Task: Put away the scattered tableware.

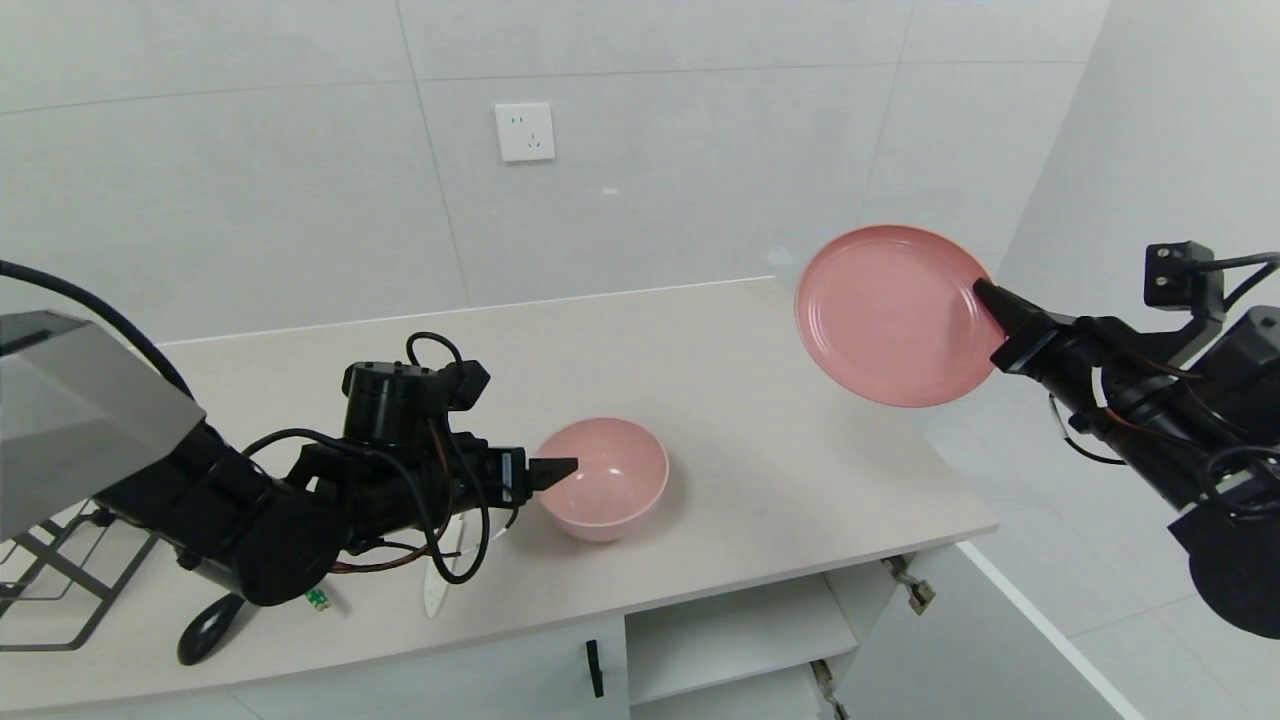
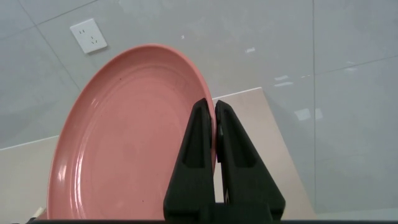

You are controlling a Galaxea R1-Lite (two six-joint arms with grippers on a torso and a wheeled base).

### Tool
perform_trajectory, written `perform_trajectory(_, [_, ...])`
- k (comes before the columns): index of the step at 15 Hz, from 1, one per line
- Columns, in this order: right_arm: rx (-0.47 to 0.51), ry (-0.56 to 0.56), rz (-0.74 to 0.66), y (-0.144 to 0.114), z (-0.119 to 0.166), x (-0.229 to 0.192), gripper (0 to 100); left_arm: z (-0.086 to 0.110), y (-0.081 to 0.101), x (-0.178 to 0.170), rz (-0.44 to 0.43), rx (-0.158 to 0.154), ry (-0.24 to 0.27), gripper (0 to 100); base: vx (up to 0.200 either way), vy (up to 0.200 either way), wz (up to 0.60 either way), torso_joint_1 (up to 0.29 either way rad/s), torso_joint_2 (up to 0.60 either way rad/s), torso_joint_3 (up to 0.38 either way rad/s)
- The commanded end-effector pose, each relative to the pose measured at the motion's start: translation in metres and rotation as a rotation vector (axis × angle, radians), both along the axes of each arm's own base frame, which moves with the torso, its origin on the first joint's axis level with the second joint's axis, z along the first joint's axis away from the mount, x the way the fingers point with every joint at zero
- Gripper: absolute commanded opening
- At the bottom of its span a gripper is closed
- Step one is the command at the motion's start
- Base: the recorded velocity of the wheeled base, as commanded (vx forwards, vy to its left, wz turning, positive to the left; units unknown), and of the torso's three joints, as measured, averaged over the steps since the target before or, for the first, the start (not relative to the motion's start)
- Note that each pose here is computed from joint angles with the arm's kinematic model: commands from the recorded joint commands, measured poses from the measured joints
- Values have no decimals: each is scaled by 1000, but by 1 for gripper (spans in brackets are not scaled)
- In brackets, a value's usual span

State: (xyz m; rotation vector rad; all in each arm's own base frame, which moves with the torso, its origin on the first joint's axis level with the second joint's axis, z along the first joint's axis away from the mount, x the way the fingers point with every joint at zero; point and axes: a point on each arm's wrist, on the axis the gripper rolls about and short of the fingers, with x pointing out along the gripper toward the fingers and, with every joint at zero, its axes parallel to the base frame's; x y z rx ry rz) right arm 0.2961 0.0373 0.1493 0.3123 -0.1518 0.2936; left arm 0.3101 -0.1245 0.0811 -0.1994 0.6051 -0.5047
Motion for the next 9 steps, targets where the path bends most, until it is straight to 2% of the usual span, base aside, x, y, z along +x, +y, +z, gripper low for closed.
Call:
perform_trajectory(1, [0, 0, 1, 0, 0, 0, 0, -15, -4, 7, -3, 6, 15, 100, 0, 0, 0, 0, 0, 0])
perform_trajectory(5, [0, 2, 3, 0, -1, 0, 0, -22, -14, 12, -9, 17, 12, 100, 0, 0, 0, 0, 0, 0])
perform_trajectory(9, [-2, 1, 3, 0, -1, 0, 0, -24, -14, 15, -4, 16, 18, 100, 0, 0, 0, 0, 0, 0])
